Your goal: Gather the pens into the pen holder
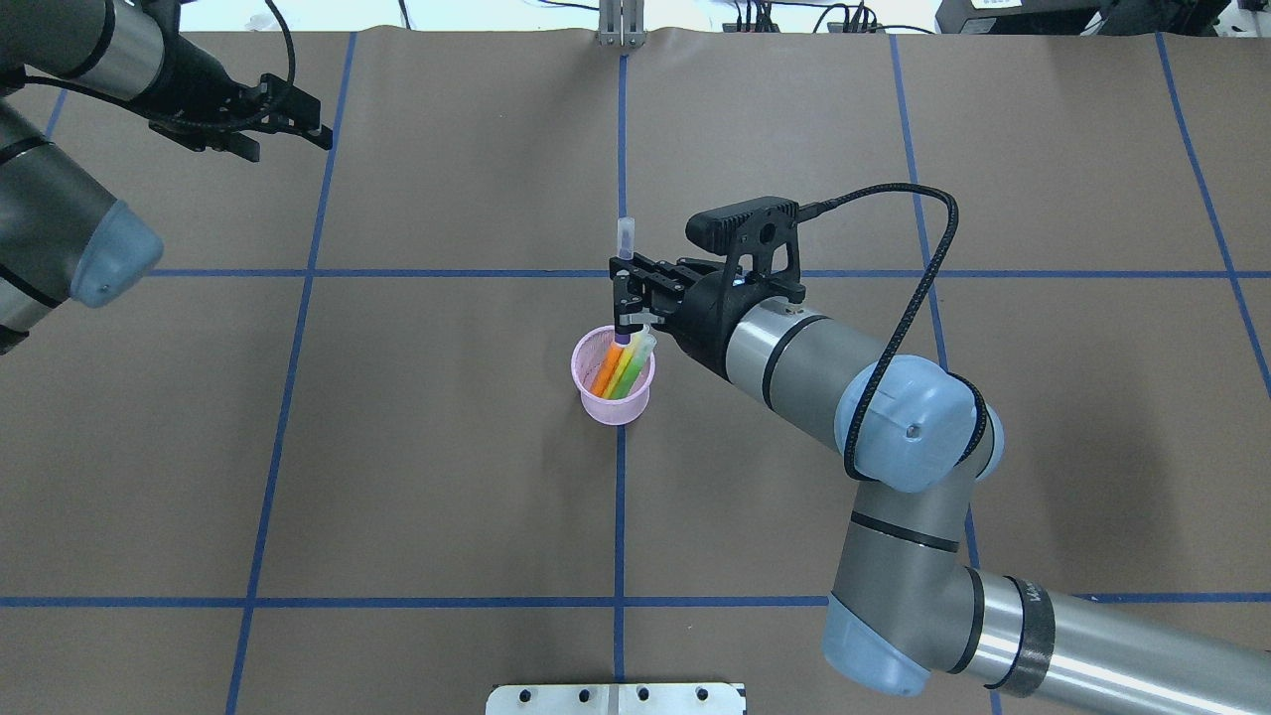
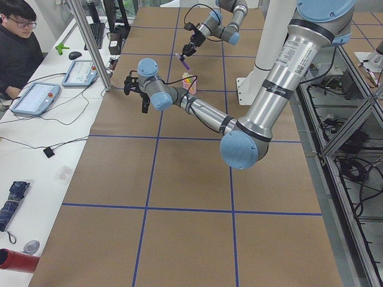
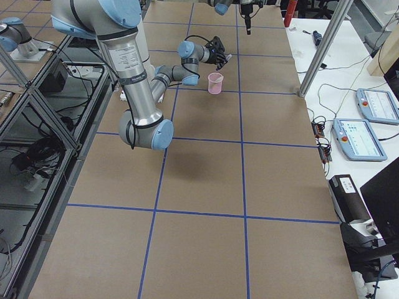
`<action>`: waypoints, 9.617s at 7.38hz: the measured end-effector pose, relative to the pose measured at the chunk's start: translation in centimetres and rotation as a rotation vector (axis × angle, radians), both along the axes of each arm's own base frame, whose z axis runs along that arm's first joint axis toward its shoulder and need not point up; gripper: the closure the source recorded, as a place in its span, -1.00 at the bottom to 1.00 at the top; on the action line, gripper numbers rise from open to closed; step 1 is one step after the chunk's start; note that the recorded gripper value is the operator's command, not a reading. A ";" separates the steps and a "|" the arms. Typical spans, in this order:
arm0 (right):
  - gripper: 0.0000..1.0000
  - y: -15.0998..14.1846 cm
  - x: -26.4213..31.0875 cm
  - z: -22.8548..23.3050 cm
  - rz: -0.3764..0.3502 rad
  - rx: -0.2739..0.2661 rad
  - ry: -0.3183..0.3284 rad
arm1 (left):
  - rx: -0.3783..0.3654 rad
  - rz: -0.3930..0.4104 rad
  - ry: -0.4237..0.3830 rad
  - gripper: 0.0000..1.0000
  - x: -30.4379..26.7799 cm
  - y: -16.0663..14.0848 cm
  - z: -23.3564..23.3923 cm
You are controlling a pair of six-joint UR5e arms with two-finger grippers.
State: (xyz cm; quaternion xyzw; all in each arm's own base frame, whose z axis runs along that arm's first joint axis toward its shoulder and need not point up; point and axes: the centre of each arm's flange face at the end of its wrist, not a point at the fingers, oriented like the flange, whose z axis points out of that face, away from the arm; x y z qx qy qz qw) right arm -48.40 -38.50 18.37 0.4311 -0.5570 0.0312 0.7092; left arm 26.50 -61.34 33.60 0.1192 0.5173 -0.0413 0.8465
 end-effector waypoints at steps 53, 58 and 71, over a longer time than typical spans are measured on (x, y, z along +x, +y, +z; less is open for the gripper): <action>-0.99 -8.1 56.0 45.8 -0.369 -0.828 0.399 | -0.005 0.224 -0.415 -1.00 -32.8 8.2 28.6; -0.99 -8.1 56.1 45.1 -0.364 -0.812 0.404 | -0.002 0.217 -0.416 -1.00 -32.9 8.4 28.2; -0.99 -9.5 56.1 43.6 -0.352 -0.805 0.399 | 0.008 0.187 -0.372 -1.00 -34.2 10.5 27.6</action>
